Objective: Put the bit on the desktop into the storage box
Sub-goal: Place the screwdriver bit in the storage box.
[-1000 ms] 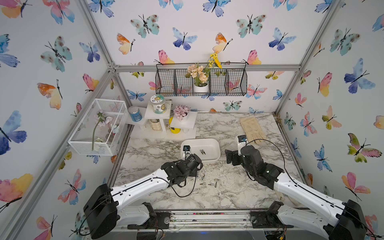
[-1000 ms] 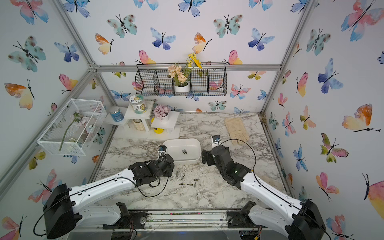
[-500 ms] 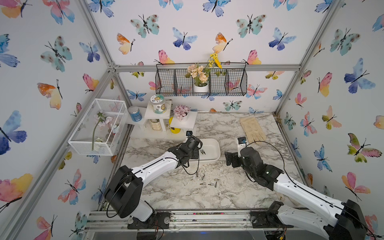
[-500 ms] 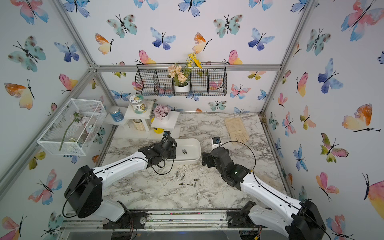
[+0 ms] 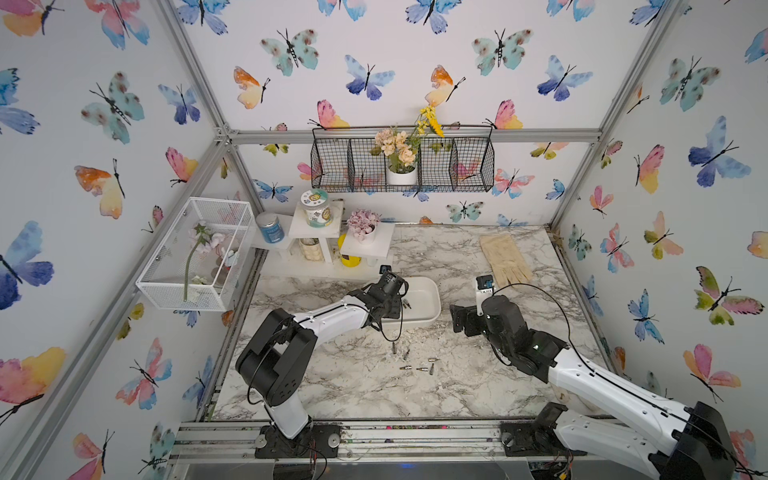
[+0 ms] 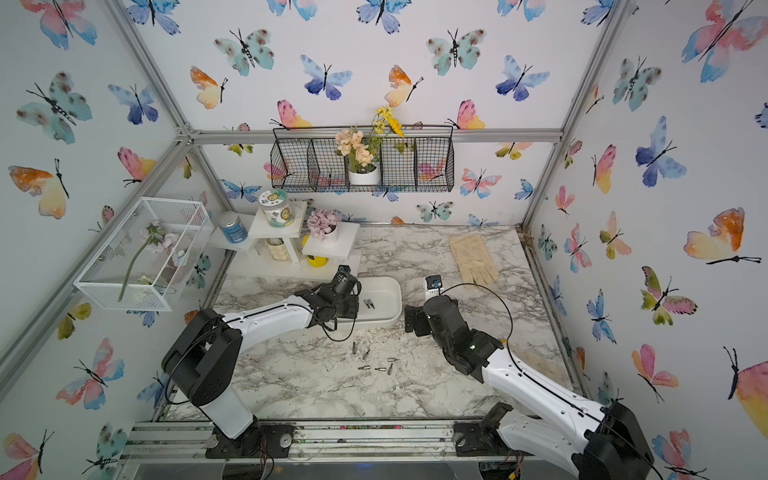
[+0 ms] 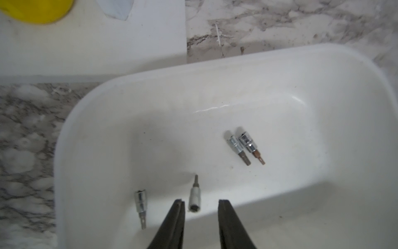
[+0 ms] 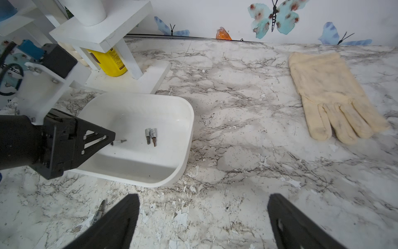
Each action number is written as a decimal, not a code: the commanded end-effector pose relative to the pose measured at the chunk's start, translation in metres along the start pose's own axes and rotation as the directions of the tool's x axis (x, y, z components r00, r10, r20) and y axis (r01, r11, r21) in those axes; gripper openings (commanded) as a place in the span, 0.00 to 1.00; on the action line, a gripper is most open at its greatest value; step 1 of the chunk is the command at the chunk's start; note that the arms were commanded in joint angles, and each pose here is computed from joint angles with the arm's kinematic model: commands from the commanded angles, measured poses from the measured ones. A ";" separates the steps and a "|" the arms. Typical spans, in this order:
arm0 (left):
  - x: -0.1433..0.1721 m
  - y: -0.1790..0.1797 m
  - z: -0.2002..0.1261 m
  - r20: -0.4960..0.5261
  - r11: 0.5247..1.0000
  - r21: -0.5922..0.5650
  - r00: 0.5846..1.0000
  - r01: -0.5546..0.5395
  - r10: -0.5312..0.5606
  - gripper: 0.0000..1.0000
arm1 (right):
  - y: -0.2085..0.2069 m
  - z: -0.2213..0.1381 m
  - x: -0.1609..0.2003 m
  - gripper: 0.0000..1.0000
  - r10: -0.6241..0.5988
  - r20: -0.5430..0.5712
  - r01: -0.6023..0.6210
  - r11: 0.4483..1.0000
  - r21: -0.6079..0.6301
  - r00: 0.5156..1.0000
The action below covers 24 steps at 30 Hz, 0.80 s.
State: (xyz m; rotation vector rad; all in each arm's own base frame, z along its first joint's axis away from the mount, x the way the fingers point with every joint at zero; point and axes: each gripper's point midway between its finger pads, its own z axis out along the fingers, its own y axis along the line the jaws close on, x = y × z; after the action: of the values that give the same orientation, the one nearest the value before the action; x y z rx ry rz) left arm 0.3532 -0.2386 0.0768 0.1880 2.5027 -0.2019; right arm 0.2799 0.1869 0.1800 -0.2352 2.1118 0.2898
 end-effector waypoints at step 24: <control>0.036 0.042 -0.137 0.090 0.988 0.094 0.988 0.121 -0.129 0.99 | 0.020 0.008 -0.003 0.98 0.066 -0.021 -0.068 0.994 -0.091 0.998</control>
State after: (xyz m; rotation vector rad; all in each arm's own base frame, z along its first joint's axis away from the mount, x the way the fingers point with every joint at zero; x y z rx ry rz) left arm 0.2761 -0.1837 0.1801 0.0817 2.3343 -0.3926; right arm 0.2776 0.1981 0.1700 -0.2359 2.1535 0.3575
